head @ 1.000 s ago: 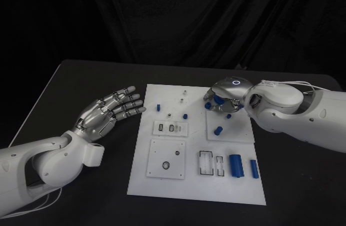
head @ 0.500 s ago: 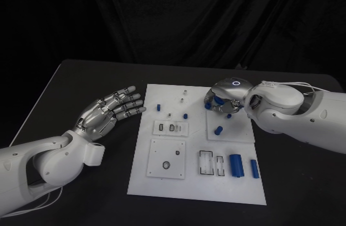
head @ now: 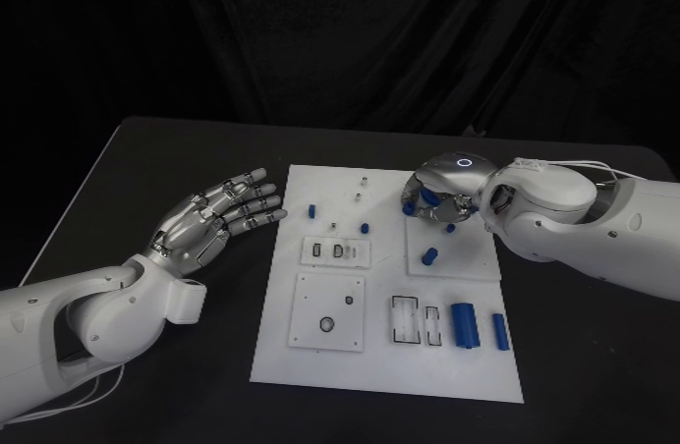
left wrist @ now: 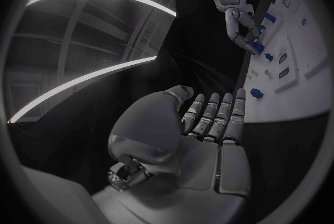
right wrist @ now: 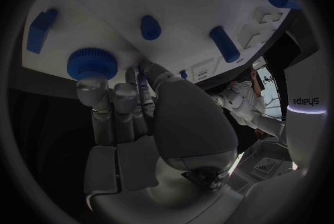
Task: Assemble the parts on the task board
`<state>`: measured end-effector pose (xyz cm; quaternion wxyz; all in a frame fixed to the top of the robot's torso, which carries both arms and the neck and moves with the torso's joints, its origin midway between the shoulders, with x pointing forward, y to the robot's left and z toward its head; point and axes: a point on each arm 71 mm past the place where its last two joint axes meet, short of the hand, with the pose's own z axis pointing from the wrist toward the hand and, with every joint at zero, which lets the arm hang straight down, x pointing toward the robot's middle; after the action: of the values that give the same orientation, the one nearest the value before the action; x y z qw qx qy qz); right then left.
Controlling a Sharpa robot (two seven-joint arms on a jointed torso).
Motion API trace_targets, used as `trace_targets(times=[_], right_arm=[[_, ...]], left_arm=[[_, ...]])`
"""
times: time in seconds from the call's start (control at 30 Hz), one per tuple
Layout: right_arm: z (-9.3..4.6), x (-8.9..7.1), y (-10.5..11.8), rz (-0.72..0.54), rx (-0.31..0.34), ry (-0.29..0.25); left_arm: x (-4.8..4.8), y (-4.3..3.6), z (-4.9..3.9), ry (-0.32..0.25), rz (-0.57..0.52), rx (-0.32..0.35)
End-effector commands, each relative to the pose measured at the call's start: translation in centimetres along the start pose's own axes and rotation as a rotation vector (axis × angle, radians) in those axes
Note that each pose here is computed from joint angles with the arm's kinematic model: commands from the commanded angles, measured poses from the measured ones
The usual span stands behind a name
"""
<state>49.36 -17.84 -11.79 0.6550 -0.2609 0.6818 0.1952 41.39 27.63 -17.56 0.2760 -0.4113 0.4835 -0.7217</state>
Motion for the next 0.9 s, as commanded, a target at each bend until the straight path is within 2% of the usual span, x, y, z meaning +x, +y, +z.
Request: trace_targets(times=[0.03,0.4,0.9], right_arm=[[-0.1,0.4,0.2,0.016,-0.006,-0.005],[0.4,-1.0,0.0,0.041,0.012,-0.095],[3.1,-2.3,0.6,0.053,-0.001,-0.133]], left_arm=[[0.08,-1.44,-0.11,0.010,-0.014,0.208],[-0.09,-1.49,-0.18,0.010,-0.015,0.207],[0.02,-1.40,-0.09,0.013,-0.019,0.203]])
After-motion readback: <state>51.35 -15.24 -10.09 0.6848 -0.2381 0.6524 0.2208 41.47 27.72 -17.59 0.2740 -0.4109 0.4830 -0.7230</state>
